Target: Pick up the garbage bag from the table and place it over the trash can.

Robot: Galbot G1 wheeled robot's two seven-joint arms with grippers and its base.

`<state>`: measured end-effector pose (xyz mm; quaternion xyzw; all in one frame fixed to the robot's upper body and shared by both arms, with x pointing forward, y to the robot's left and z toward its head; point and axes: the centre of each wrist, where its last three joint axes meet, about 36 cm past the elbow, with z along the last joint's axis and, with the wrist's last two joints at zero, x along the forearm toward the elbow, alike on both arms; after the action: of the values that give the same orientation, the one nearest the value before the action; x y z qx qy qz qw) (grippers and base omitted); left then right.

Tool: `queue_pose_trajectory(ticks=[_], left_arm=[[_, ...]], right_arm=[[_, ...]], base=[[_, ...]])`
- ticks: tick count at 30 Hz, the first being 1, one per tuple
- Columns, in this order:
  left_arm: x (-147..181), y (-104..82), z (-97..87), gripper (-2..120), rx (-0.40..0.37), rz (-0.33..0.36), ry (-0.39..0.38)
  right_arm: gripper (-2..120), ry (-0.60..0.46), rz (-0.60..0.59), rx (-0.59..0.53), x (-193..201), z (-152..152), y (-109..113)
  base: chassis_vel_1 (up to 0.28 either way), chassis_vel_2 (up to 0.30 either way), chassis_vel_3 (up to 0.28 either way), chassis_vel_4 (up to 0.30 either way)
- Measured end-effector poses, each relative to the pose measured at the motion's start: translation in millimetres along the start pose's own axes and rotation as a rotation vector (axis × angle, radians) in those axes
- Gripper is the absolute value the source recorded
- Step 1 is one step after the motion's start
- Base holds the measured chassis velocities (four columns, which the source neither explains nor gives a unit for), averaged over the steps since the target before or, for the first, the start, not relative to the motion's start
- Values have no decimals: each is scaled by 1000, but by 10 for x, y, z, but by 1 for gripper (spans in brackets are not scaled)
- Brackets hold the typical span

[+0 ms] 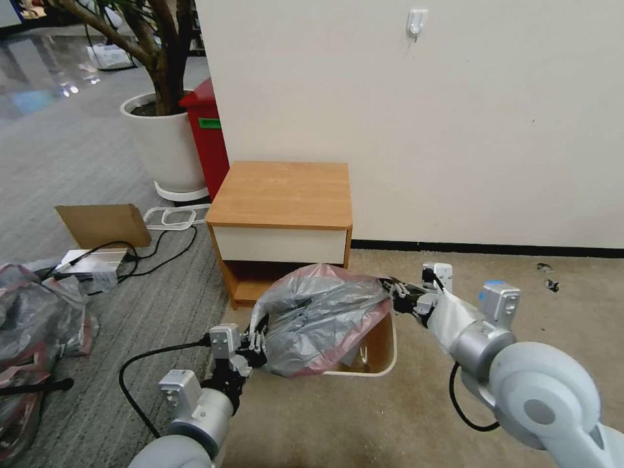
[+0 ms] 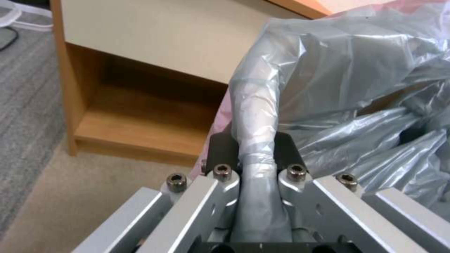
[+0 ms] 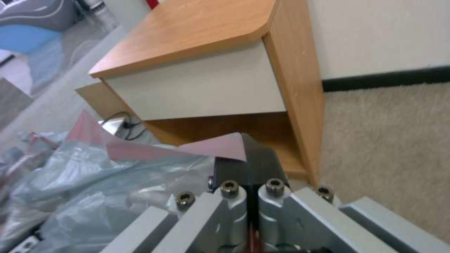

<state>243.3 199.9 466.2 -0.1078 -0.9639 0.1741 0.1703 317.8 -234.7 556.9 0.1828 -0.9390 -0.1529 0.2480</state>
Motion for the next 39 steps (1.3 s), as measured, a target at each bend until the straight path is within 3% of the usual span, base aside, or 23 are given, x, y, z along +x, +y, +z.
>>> queue_pose_trajectory(ticks=[5,9,15,21,25,29,33,39], left_arm=[[-16,18,18,5,9,5,8],[-66,44,53,5,8,-2,15],[-136,77,72,5,10,-27,17],[-247,169,78,5,18,-108,8],[-297,222,26,5,21,-144,-15],[-332,279,-85,5,16,-150,-43],[-325,277,-130,5,13,-146,-56],[-310,255,-158,5,14,-137,-69]], right_arm=[[3,3,-51,-64,128,-80,-6],[22,-19,-70,-78,305,-85,68],[40,-21,-48,-92,357,-76,32],[62,-10,-76,-119,357,-24,32],[76,13,-147,-137,295,78,125],[93,37,-253,-113,165,270,392],[100,36,-277,-80,108,356,547],[100,39,-264,-75,50,443,633]], base=[[0,0,0,0],[0,0,0,0],[0,0,0,0],[0,0,0,0],[0,0,0,0],[0,0,0,0],[0,0,0,0],[0,0,0,0]])
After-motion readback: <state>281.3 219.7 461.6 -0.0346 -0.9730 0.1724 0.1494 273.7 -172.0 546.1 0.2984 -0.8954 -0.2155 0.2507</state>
